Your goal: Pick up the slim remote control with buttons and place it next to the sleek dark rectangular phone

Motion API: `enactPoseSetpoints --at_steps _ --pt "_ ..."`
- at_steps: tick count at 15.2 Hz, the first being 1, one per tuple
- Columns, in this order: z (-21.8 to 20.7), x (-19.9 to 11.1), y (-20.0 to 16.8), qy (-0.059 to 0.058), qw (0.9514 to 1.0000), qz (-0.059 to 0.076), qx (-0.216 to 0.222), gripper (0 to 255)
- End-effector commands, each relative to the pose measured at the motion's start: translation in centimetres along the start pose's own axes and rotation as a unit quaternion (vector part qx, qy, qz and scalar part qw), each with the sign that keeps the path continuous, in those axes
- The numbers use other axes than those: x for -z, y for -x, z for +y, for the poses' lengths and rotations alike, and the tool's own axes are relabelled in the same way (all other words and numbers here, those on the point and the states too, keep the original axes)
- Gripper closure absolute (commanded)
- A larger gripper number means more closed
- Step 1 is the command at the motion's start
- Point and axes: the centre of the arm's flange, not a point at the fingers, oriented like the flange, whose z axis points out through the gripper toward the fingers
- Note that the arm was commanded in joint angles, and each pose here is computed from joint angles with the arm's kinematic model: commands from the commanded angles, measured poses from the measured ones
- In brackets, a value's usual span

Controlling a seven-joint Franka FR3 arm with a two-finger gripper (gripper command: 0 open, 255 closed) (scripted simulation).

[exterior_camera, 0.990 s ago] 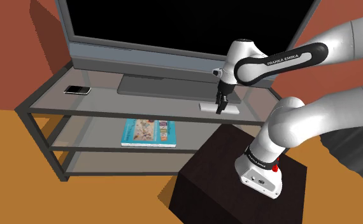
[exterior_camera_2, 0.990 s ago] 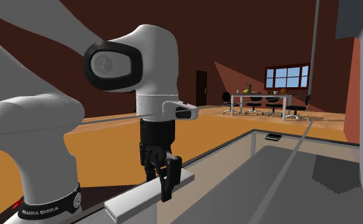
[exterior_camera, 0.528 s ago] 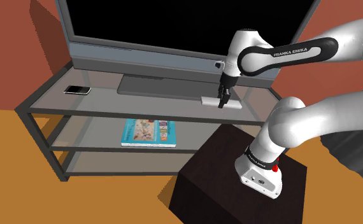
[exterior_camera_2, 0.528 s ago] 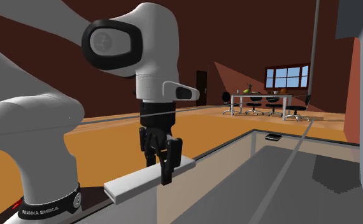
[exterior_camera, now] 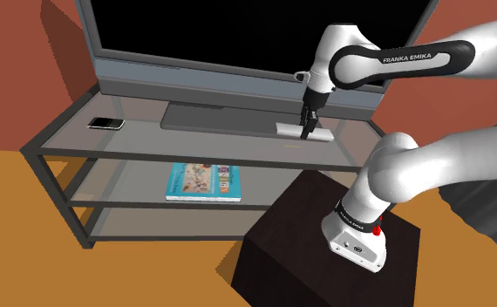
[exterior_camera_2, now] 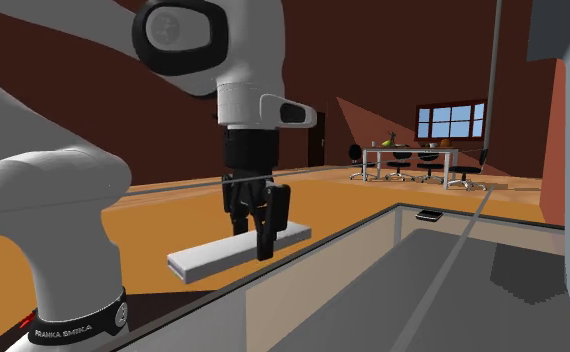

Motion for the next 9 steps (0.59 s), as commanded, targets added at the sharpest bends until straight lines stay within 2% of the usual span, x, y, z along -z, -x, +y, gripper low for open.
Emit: enactPoseSetpoints --at_steps 1,9 --pt "-0.1 0.1 -1.9 0.0 1.0 0.0 0.0 255" --pt "-1.1 0.2 -12.4 0.0 1.0 0.0 0.0 255"
